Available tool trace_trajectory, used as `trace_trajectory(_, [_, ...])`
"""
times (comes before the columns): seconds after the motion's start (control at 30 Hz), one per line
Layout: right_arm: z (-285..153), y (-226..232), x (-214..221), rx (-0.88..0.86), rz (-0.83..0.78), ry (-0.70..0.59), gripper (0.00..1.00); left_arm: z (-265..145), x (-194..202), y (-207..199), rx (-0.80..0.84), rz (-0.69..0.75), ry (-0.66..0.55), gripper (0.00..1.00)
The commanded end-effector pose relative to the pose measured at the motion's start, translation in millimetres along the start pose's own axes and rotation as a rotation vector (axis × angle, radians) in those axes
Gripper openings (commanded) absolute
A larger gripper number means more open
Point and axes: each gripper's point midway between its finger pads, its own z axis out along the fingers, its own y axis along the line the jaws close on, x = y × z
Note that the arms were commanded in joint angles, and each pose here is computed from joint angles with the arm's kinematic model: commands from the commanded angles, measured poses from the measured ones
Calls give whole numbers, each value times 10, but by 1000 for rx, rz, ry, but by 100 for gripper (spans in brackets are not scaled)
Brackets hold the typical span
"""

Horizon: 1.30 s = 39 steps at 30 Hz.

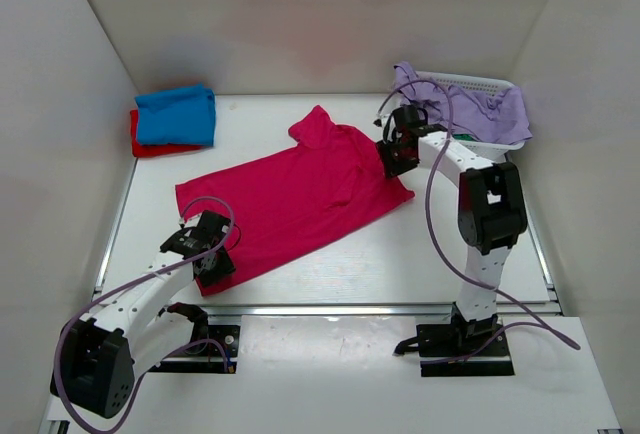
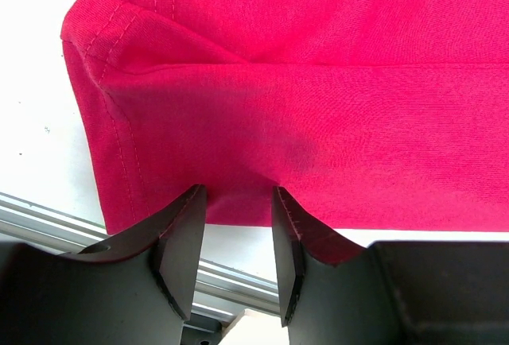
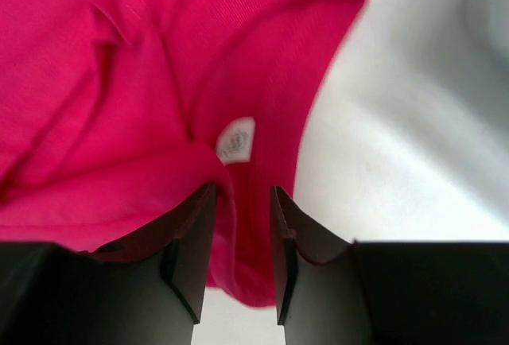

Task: Fold and stack the t-shirts
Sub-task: Fold the flattened tshirt in 1/3 of the way

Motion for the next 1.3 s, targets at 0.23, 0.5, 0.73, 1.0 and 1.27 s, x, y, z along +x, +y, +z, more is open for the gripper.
trace_trajectory(0.23, [-378,-2,597,74,126,22,46,5,-20,-12,22,-6,-14,49])
trace_trajectory(0.5, [-428,-122,619,62,189,-19,55,-21,-53,-29,32,-12,-20,49])
trace_trajectory(0.73, [-310,-87,679,26,211,-17,61,-19,-57,-38,38,-12,-24,50])
trace_trajectory(1.0, [-65,44,917,2,202,77,48,2,-44,-31,30,-11,-15,50])
trace_trajectory(1.27, [-225,43,1084,11,213,142,0,17,-78,2,17,-25,-8,50])
